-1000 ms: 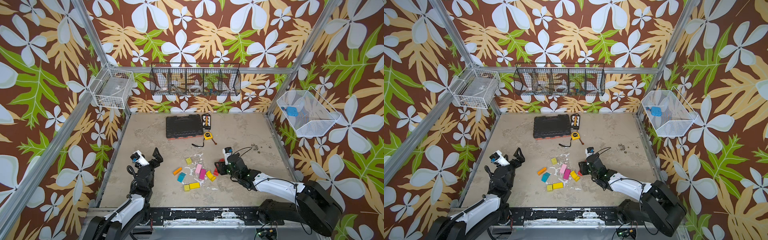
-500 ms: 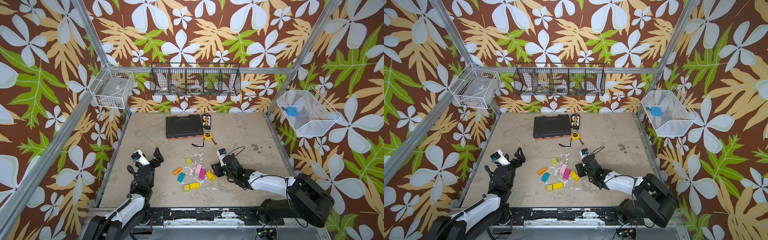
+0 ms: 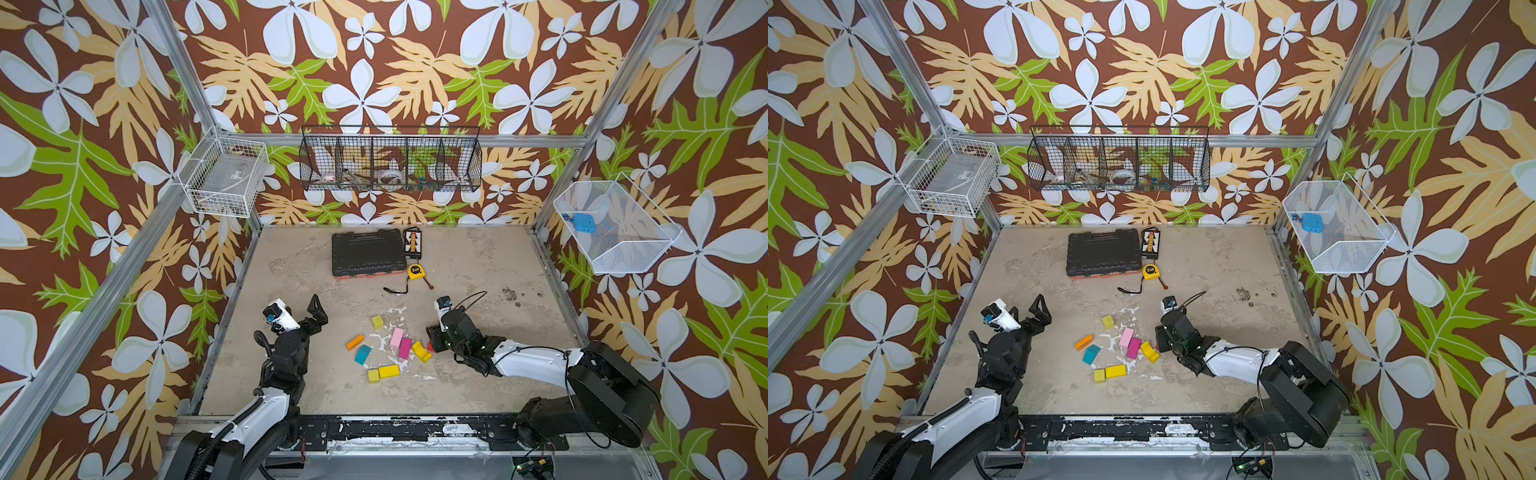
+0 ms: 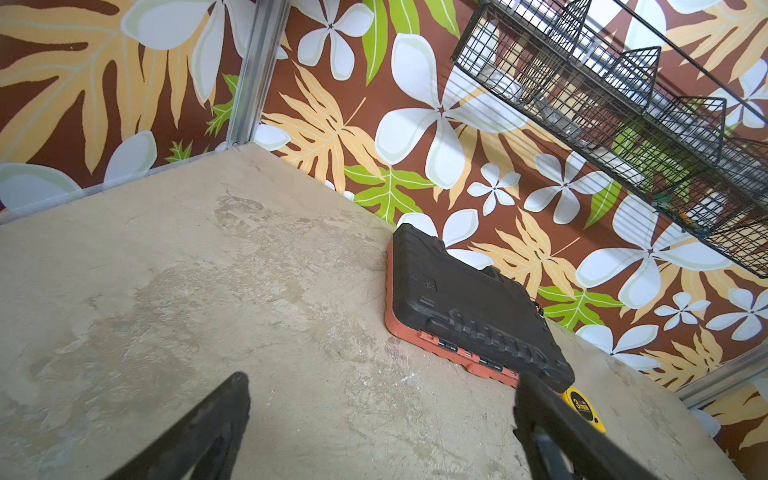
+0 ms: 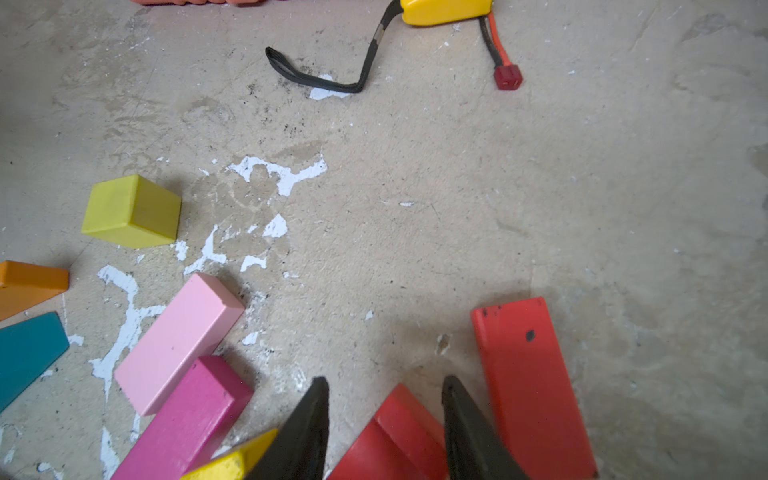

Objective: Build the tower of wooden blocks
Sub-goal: 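Lower the right gripper onto the red arch block and close on it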

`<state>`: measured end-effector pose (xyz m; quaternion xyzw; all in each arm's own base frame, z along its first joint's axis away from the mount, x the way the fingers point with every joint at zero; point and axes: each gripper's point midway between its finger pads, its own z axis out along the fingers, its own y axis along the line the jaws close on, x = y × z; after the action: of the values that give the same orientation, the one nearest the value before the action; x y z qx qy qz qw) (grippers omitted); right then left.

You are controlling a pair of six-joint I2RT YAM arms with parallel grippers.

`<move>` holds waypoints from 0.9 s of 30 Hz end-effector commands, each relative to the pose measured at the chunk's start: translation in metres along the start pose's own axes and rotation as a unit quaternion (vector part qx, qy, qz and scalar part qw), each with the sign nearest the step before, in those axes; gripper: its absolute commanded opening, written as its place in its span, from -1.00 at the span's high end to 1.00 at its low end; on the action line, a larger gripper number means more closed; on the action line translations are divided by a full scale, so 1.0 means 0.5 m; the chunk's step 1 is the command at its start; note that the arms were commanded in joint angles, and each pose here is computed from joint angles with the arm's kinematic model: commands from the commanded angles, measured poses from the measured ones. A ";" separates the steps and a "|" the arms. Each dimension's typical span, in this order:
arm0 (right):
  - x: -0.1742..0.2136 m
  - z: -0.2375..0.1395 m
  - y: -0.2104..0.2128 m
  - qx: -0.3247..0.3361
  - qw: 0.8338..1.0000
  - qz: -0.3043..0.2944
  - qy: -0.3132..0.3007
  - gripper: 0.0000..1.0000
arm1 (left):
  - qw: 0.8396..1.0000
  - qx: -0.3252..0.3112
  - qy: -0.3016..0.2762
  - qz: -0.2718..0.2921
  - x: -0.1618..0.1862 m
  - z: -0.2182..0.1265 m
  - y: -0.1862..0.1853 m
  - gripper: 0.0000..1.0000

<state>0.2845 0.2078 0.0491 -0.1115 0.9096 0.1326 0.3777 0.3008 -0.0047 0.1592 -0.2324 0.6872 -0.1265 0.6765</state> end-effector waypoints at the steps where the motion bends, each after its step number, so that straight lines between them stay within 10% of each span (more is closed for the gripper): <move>1: -0.001 0.002 -0.010 0.016 1.000 -0.009 -0.001 0.10 | 1.000 0.009 -0.015 -0.001 -0.016 0.000 -0.009 -1.00; 27: 0.015 0.011 -0.034 0.048 0.999 -0.005 0.010 0.66 | 1.000 0.006 -0.016 -0.001 -0.017 0.000 -0.007 -1.00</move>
<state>0.2868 0.1996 0.0396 -0.1134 0.9144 0.1015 0.3751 0.3008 -0.0045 0.1592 -0.2327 0.6871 -0.1262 0.6766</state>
